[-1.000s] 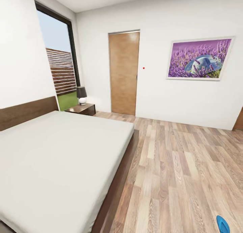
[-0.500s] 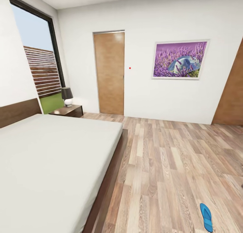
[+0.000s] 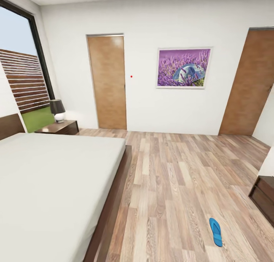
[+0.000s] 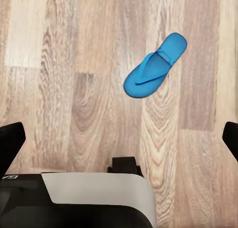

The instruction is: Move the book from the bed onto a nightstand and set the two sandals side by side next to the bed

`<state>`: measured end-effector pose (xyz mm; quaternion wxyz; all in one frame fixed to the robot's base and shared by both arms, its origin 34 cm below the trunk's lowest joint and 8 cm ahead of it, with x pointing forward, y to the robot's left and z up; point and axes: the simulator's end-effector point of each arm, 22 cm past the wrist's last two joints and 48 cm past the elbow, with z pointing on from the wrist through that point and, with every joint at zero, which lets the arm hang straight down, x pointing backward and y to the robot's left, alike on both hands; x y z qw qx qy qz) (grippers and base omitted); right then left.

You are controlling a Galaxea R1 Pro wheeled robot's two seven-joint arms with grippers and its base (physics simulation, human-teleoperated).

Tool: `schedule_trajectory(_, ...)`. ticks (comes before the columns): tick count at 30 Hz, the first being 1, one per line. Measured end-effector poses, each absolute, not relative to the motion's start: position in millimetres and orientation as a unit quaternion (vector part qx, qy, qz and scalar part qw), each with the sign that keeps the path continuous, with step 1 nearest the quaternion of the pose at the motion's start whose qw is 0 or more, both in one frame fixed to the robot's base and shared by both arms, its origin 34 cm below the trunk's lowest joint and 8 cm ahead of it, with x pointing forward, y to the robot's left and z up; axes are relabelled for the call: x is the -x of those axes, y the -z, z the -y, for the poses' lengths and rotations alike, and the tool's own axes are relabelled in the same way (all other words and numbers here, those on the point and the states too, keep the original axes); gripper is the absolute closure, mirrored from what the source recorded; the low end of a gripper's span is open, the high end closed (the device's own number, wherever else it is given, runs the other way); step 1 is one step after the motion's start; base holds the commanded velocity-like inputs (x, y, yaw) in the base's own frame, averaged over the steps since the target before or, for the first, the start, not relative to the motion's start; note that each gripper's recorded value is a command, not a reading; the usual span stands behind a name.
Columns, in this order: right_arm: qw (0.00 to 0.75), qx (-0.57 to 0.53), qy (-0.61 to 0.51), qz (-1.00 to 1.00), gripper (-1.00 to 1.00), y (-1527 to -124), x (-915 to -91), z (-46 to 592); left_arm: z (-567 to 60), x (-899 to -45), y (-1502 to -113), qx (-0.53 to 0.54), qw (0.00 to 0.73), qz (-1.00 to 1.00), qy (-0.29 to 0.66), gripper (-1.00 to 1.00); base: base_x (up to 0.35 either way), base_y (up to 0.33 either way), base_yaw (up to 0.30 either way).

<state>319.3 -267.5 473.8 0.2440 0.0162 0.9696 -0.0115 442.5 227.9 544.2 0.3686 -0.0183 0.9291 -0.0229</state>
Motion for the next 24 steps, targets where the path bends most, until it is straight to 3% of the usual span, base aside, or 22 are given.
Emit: schedule_trajectory(24,0.244,-0.016,0.011,-0.970,-1.00,-473.8,-319.3,267.5,-227.9,-442.5,-544.2,0.018,0.369,-0.929,0.023,-1.00,0.000,0.000,-0.248)
